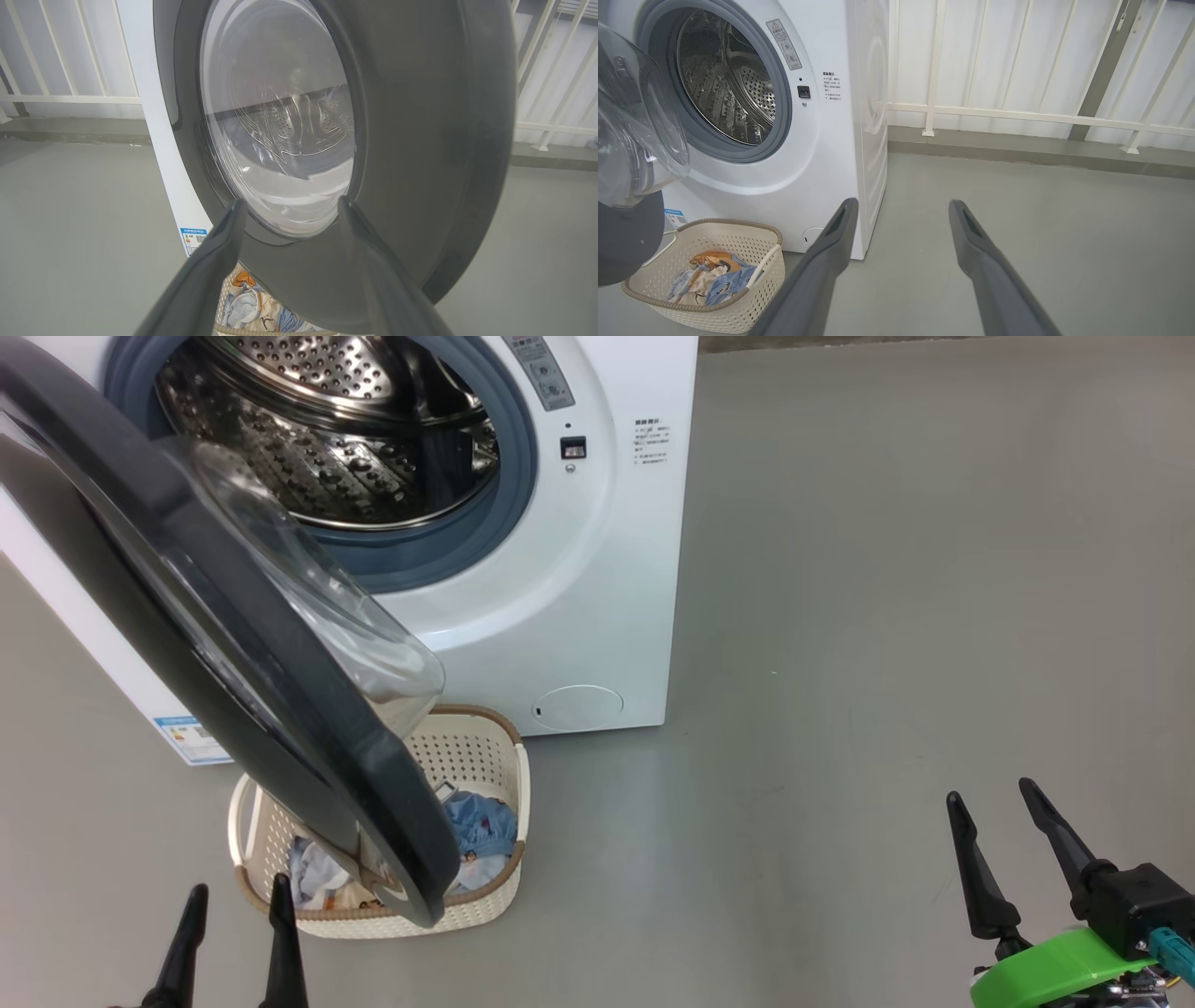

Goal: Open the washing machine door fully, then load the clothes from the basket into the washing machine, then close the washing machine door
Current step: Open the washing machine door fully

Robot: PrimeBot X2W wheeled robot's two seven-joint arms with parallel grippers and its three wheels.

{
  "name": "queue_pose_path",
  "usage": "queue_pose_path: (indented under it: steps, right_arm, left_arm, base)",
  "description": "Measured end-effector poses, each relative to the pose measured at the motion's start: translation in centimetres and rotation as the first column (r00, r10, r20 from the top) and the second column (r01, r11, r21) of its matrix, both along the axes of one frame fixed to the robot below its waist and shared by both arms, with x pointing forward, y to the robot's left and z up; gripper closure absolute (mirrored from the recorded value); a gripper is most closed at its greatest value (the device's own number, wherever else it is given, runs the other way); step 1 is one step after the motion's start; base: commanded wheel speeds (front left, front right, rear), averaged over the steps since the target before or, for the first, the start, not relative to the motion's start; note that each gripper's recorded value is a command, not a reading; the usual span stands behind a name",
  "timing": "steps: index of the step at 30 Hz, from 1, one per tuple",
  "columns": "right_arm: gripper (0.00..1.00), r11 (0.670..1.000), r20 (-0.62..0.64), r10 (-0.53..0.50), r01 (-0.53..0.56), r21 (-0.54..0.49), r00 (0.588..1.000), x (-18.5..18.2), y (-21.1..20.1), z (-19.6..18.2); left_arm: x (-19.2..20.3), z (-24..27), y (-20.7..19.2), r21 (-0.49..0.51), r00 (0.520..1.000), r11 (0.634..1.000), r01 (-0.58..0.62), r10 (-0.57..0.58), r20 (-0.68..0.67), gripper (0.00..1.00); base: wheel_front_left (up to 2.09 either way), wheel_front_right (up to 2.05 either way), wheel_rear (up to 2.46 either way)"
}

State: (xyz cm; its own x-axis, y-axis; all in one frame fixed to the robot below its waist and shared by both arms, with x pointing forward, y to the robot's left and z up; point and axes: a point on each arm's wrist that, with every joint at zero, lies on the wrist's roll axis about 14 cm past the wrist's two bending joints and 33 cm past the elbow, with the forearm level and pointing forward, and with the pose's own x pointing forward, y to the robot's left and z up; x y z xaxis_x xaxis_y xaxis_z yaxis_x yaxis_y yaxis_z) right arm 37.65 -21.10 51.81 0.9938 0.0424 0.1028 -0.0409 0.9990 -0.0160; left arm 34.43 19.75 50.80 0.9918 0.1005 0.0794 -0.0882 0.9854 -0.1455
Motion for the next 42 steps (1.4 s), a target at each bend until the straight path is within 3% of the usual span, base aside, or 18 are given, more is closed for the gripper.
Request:
queue_pose_path:
  steps: [29,30,31,32,42]
  right_arm:
    - [0.00,0.999,-0.057,0.033,-0.032,0.024,0.998,0.4,1.5,-2.0]
    - [0.00,0.999,-0.059,0.033,-0.032,0.024,0.998,0.4,1.5,-2.0]
    - [0.00,0.999,-0.060,0.032,-0.031,0.025,0.998,0.4,1.5,-2.0]
    - [0.00,0.999,-0.061,0.032,-0.031,0.026,0.998,0.4,1.5,-2.1]
    - [0.00,0.999,-0.057,0.032,-0.030,0.035,0.998,0.4,1.6,-2.0]
  left_arm:
    - [-0.1,-0.2,0.0,0.009,1.000,1.000,-0.002,0.002,-0.009,0.00]
    - [-0.1,-0.3,0.0,0.009,1.000,1.000,-0.002,0.002,-0.010,0.03]
    - [-0.1,-0.3,0.0,0.009,1.000,1.000,-0.002,0.002,-0.011,0.73]
    - [-0.1,-0.3,0.0,0.008,1.000,1.000,-0.002,0.002,-0.011,1.00]
    - [0.0,1.8,1.3,-0.003,0.998,0.999,-0.033,0.033,0.058,1.00]
  base:
    - [0.00,0.00,0.00]
    - [0.00,0.00,0.00]
    - [0.00,0.00,0.00]
    - [0.00,0.00,0.00]
    - [0.00,0.00,0.00]
